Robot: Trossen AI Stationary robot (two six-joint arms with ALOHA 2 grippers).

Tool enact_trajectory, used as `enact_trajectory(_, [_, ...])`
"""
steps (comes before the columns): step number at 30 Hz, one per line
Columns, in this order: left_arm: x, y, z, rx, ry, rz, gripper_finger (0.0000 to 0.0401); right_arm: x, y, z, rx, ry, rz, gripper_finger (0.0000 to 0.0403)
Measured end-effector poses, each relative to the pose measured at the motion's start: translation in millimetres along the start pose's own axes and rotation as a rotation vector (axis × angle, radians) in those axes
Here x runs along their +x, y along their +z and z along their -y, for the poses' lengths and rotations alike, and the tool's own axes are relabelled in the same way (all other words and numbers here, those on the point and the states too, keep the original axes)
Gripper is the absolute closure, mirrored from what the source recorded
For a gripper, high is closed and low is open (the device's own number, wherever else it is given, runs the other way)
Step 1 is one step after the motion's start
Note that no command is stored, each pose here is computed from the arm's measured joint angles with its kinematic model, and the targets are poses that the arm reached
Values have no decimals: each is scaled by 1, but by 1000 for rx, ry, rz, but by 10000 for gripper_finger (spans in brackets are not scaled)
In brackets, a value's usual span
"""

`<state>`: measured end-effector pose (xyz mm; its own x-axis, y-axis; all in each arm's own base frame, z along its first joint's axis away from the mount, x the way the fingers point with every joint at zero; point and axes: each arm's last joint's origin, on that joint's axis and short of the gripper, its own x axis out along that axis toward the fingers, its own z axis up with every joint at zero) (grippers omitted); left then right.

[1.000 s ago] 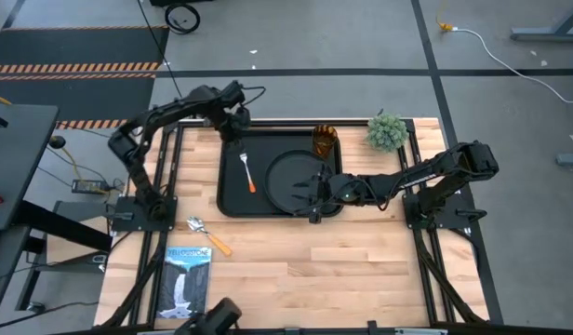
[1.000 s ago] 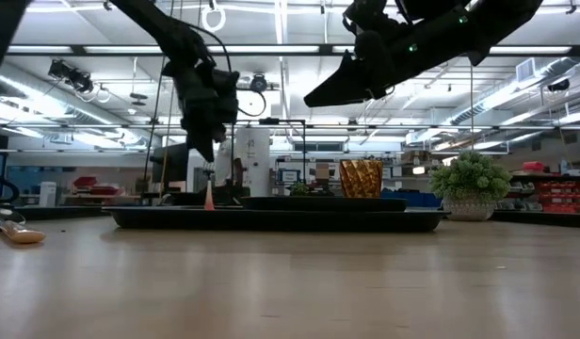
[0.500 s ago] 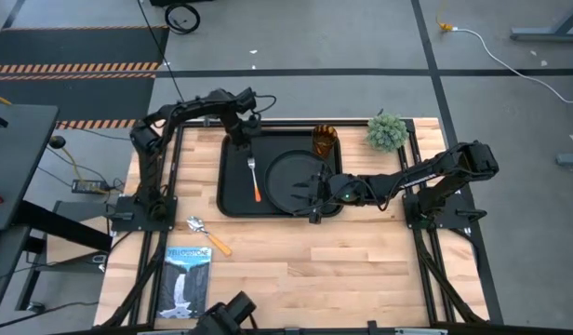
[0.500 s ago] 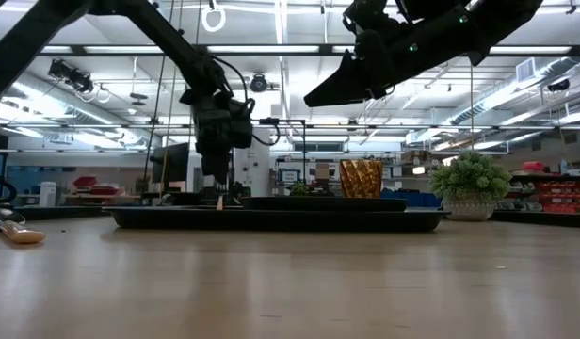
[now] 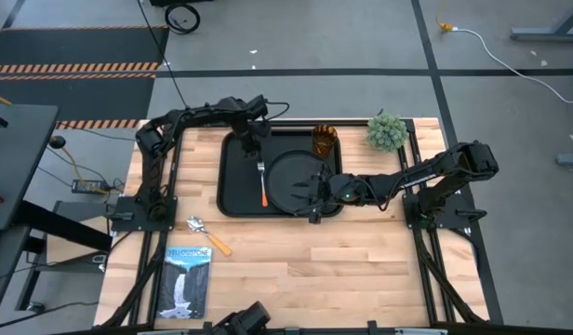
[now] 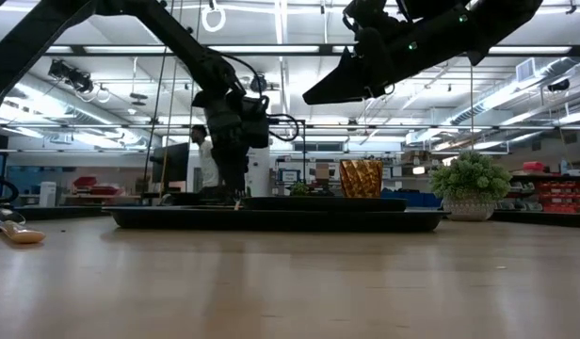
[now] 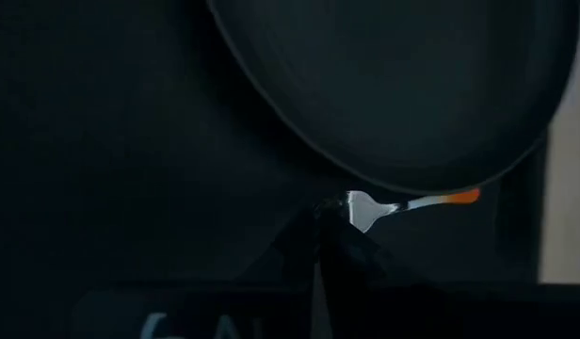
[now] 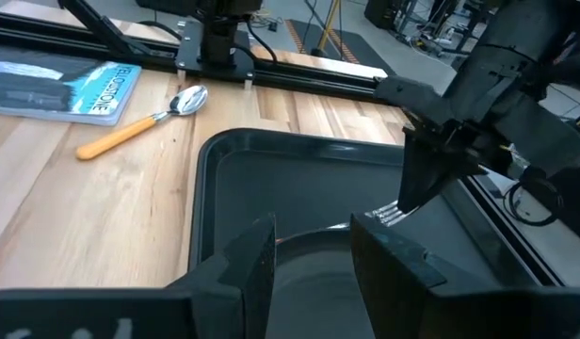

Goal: Pick and place plate/cup/fork/spoon on tray
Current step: Put the orange fork on the black tray to the left of the black plate, then put the yellow spoon on the black tray to the left of the orange fork

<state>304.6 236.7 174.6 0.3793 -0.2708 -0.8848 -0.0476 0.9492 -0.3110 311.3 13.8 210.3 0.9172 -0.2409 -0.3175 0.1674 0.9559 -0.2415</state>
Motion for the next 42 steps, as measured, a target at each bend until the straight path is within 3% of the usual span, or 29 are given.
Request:
enact_trajectory(9, [4,4,6,42,47,-27,385,-1,0,-2,-2,7,2,258])
enact_trajectory(18, [8,13,7,92,159,-27,349,-1,0,-2,6,7,2,258])
enact_trajectory(23, [11,16,11,101,168,-23,344,-1,0,-2,14,7,2,258])
enact_trajectory(28, [11,17,12,76,165,-20,329,-1,0,-2,14,7,2,258])
enact_trajectory(36, [10,15,12,45,190,-48,265,-1,0,-2,14,7,2,258])
enact_trajectory(42, [-4,10,40,-81,146,-134,261,-1,0,-2,13,6,1,258])
